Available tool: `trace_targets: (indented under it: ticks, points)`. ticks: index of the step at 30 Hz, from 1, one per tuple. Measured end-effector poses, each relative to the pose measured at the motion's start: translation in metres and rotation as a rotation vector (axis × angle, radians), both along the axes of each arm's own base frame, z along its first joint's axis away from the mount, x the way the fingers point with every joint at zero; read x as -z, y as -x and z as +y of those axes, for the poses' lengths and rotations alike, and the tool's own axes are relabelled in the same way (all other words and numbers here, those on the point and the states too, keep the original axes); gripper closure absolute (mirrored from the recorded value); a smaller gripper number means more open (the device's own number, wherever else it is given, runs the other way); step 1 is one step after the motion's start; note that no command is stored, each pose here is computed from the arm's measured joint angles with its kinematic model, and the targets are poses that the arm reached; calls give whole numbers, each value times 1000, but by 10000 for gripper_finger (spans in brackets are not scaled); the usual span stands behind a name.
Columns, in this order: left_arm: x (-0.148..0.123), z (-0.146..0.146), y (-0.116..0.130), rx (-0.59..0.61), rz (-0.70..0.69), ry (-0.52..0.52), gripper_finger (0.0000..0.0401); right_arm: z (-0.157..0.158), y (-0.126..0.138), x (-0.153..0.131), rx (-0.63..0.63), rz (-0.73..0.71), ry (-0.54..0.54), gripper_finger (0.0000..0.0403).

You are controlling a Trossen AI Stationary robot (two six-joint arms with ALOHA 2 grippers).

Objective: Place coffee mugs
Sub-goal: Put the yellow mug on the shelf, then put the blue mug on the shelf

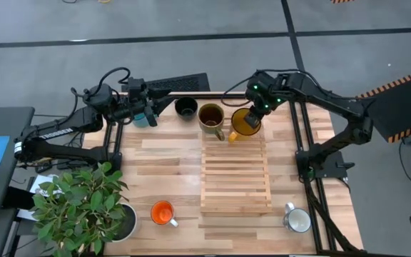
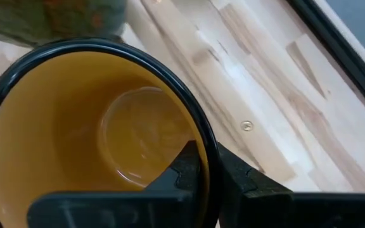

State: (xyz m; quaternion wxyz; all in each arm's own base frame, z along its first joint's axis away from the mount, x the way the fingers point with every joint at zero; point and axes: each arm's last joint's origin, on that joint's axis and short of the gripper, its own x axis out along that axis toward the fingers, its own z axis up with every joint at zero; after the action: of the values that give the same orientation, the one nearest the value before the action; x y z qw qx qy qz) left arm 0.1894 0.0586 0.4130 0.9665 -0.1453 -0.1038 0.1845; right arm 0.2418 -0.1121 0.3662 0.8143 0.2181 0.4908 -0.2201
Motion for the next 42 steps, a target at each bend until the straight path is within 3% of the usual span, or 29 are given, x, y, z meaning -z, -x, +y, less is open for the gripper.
trace_targets:
  ticks: [14,28,34,42]
  points:
    - [3,0,-1,-1,26,8,223,0,0,0,14,-6,-12,313]
    - [3,0,-1,-3,26,8,223,2,13,-9,20,-39,-26,175]
    - [3,0,-1,-3,26,8,223,2,44,-32,75,-143,29,168]
    - [3,0,-1,7,17,26,223,9,75,-67,174,-405,128,170]
